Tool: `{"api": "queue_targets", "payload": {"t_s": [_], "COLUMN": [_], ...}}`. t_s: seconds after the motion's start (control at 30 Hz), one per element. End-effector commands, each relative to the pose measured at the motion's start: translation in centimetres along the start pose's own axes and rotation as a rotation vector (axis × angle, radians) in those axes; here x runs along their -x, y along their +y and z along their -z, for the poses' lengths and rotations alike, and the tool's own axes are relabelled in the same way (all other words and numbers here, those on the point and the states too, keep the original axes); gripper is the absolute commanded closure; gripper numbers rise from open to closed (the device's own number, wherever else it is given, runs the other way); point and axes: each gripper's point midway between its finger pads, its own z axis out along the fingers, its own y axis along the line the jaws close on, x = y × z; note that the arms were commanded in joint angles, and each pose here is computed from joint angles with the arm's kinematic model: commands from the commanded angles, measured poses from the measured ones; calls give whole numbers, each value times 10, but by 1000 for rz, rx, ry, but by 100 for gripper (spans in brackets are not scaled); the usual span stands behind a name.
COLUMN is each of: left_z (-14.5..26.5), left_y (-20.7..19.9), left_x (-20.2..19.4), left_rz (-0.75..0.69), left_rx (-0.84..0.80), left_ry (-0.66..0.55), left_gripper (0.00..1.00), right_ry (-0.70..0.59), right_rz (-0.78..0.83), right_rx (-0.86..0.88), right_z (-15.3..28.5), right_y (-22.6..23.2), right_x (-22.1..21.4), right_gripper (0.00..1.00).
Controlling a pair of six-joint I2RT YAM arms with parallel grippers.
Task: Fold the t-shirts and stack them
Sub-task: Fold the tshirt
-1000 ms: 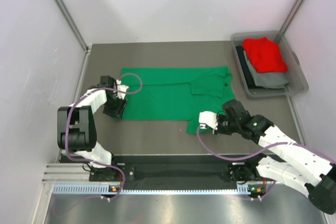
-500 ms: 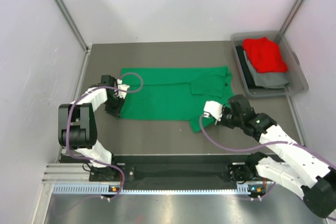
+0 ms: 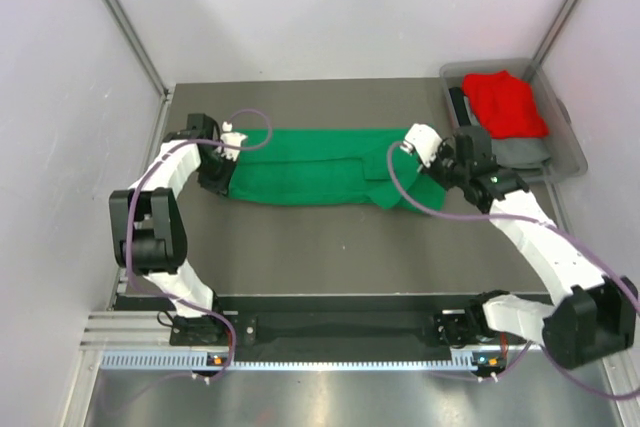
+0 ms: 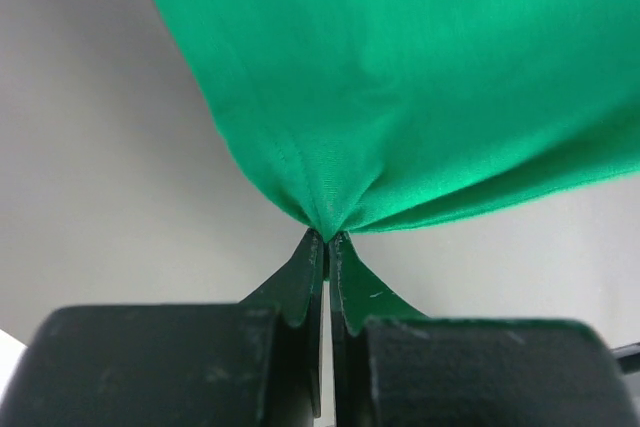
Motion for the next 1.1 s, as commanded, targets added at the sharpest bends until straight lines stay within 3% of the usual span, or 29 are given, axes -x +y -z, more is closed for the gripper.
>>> {"api": "queue_targets", "payload": {"t_s": [0.0,0.4,0.73,1.07], "left_z": [4,-32,-51,-53], "left_y": [3,38,45,49], "left_x": [18,107,115,115], "left_rz": [-23,-32,-4,15], "left_rx": [-20,-8,16,46], "left_ry": [-5,-37,-26,-25], "left_gripper": [100,100,100,100], "right_ry": [-74,-2,38,39], "right_rz": [-34,-147,-173,-194], "right_rx": [-86,-70,-55,-74], "right_z": [-11,-103,-155,-173], "right_y": [-41,-100,-113,-124], "right_x": [29,26,18,15], "right_gripper": [100,100,100,100]}}
